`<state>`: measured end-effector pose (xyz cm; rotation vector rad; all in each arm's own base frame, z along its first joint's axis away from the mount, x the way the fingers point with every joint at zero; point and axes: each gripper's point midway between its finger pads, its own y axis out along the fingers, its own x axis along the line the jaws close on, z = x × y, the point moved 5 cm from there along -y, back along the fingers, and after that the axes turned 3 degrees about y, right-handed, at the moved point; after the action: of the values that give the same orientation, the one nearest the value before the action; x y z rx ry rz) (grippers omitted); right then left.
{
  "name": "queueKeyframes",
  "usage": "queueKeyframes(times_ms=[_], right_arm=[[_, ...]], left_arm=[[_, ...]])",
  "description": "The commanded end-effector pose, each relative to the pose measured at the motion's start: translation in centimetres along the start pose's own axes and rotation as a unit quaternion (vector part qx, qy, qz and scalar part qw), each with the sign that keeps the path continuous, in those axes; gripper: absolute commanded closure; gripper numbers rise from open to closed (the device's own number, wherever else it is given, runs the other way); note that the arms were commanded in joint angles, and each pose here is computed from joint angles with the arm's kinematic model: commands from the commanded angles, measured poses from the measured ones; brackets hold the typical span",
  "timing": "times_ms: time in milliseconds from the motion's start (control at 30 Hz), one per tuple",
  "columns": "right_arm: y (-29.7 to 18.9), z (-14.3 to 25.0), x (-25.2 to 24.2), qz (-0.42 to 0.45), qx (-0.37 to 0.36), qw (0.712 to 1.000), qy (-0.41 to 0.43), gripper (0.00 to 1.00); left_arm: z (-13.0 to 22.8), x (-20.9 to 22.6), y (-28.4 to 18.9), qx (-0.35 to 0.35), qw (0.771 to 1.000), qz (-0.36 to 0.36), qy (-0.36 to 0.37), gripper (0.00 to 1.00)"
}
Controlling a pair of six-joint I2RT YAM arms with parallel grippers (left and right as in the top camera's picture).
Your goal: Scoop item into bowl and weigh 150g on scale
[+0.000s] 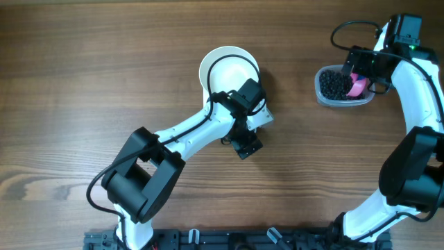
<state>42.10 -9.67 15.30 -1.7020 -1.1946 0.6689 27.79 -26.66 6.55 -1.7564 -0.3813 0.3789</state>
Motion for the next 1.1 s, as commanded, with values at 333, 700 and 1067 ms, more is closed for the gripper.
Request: queueKeyframes(times_ms=[333,700,1067], right_arm=[[1.1,0.5,-0.3,0.011,0.011,1.0,0.001,0.0],[1.1,0.5,-0.3,0.011,0.011,1.0,0.001,0.0],[1.1,0.5,-0.3,0.011,0.011,1.0,0.001,0.0]], left_arm=[[1.7,0.6,3.2,0.051,0.999,-0.007,-0.005,0.0],[1.8,0.7,3.4,0.053,0.999,-0.009,-0.01,0.0],[2.1,0.8,4.0,0.063,0.998,-0.011,-0.01,0.0]])
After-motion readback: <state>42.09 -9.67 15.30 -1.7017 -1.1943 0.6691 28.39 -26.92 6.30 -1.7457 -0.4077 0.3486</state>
